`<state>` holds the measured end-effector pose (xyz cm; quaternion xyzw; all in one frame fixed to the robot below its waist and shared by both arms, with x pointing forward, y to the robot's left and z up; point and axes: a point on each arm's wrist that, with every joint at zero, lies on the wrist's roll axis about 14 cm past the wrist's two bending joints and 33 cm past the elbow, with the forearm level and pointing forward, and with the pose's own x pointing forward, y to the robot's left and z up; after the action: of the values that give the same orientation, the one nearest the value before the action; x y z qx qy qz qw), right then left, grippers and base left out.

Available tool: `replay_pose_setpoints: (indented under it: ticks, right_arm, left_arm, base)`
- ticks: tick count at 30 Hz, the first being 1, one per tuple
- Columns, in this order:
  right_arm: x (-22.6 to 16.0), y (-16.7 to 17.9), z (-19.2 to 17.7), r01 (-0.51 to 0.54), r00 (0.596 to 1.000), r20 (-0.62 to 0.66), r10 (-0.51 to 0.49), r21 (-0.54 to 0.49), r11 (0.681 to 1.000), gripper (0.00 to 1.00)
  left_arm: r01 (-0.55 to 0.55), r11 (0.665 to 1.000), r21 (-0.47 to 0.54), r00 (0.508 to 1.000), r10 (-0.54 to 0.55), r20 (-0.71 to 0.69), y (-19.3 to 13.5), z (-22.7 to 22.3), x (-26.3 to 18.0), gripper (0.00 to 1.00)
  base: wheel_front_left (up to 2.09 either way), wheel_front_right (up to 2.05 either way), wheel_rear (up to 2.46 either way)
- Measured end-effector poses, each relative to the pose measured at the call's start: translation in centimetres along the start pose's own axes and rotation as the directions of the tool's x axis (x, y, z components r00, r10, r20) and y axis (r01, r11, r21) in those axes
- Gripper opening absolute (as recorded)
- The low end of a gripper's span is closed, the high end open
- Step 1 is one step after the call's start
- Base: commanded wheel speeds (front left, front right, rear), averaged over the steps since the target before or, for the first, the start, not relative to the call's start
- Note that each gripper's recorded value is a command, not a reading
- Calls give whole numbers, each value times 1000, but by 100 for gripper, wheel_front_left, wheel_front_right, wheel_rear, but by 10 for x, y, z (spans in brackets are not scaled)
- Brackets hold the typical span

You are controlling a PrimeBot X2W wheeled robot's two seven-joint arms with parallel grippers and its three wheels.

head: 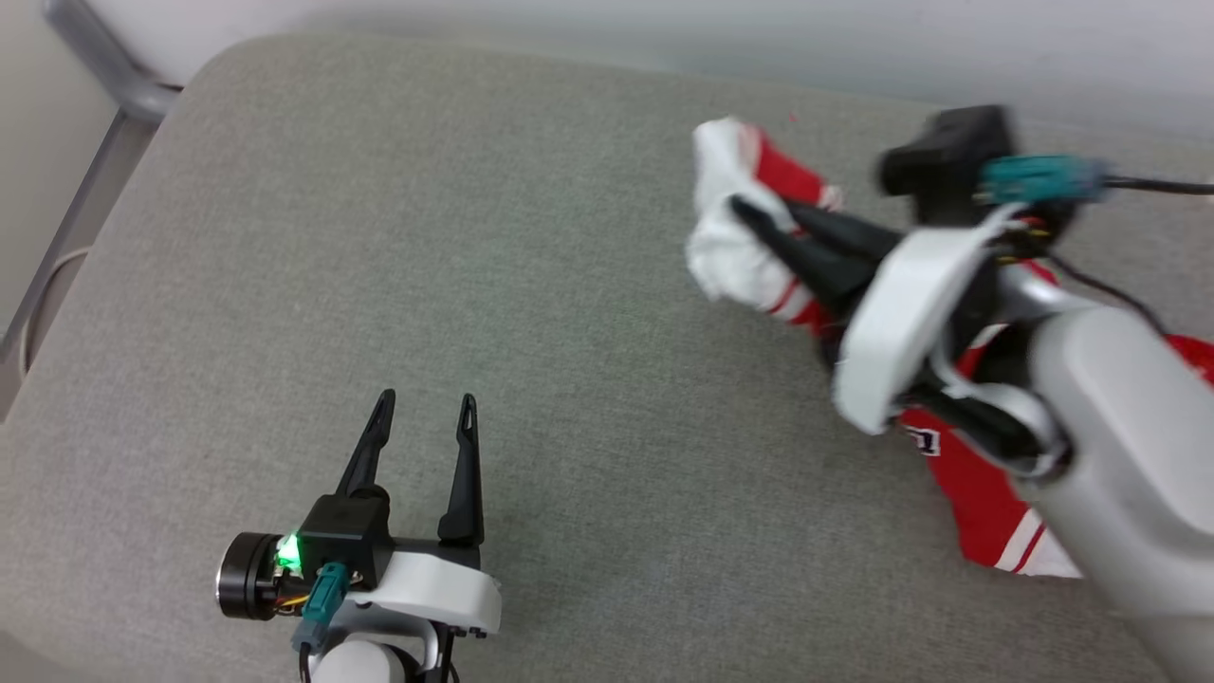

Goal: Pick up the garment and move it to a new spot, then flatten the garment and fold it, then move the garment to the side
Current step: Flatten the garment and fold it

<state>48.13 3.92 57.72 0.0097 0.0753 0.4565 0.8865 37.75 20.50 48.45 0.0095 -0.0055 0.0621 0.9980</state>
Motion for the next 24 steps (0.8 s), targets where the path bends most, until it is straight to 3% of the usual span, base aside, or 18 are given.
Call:
replay_pose_setpoints:
  ticks: [6, 11, 17, 18, 21, 22, 24]
  right_arm:
    - [50, 60, -40, -202, 972, -124, 201, 7, 979, 0]
    - [63, 108, -105, -340, 892, -308, 330, 23, 940, 0]
    - [51, 130, -181, -408, 783, -492, 381, 56, 911, 0]
    - [42, 127, -209, -399, 737, -570, 364, 68, 914, 0]
    - [37, 126, -219, -390, 718, -601, 351, 69, 918, 0]
    - [37, 126, -215, -382, 734, -583, 350, 71, 921, 100]
    - [38, 127, -206, -385, 764, -539, 354, 60, 921, 100]
  left_arm:
    - [-31, 1000, -4, 999, 31, -23, 6, -7, 4, 100]
    - [-56, 998, 1, 998, 56, -37, 12, -11, 4, 100]
    - [-82, 997, 5, 996, 82, -45, 18, -13, 6, 100]
    - [-90, 996, 9, 995, 90, -50, 20, -14, 5, 100]
    - [-92, 996, 9, 994, 93, -51, 20, -15, 6, 100]
    - [-92, 996, 7, 995, 92, -47, 20, -14, 7, 100]
    - [-89, 996, 6, 995, 89, -41, 19, -12, 7, 100]
  base:
    - [0, 0, 0]
    - [0, 0, 0]
    - [0, 0, 0]
    - [0, 0, 0]
    - [0, 0, 0]
    - [0, 0, 0]
    - [0, 0, 0]
